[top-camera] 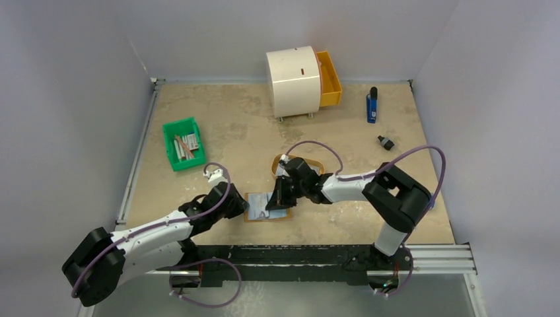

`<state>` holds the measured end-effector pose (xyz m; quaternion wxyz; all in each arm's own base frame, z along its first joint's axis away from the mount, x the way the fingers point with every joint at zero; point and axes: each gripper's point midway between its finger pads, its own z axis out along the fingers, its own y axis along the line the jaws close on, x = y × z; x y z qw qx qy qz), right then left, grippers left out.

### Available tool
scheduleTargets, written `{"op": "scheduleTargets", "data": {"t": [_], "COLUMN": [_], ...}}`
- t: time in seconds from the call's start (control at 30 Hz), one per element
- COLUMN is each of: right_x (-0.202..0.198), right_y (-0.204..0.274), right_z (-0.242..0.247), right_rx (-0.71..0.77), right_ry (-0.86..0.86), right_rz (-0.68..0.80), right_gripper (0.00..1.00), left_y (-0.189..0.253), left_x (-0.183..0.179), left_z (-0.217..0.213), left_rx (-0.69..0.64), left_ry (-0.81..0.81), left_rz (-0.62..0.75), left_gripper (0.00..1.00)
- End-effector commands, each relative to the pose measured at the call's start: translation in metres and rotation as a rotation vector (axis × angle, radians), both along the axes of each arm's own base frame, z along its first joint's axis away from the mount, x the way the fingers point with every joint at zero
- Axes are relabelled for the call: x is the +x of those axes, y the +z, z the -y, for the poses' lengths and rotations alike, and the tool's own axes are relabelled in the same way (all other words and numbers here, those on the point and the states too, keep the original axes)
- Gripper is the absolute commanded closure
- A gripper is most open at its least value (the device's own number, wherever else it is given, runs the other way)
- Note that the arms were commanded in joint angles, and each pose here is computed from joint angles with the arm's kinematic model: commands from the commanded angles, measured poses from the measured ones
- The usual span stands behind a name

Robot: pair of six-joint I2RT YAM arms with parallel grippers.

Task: Put the credit cards into the card holder
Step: Insert the credit card into the card holder.

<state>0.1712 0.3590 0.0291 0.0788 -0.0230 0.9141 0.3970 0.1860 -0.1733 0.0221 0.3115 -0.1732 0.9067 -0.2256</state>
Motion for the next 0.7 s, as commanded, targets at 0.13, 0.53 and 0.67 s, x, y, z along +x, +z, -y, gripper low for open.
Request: {"op": "scheduleTargets", "data": {"t": [0.13, 0.53, 0.67], "right_x": [0.003, -0.003, -0.004], "right_y": [0.01, 0.023, 0.024], "right_z": [-0.021, -0.007, -0.005], "right_rx": [0.006, -0.037, -0.044], "right_ry": [0.053, 0.054, 0.048], "right_rz": [0.04, 0.051, 0.046], "right_gripper": [1.0, 0.65, 0.62], "left_y": [-0.003, 0.013, 0.012], "left_x": [-0.004, 0.0, 0.0], "left_z": [-0.001, -0.018, -0.023], "left_rx": [-0.011, 0.06, 0.072], "left_ry": [0.004, 0.039, 0.054], "left_rz": [-0.016, 0.023, 0.024], "left_gripper": [0.78, 0.66, 0.65]}}
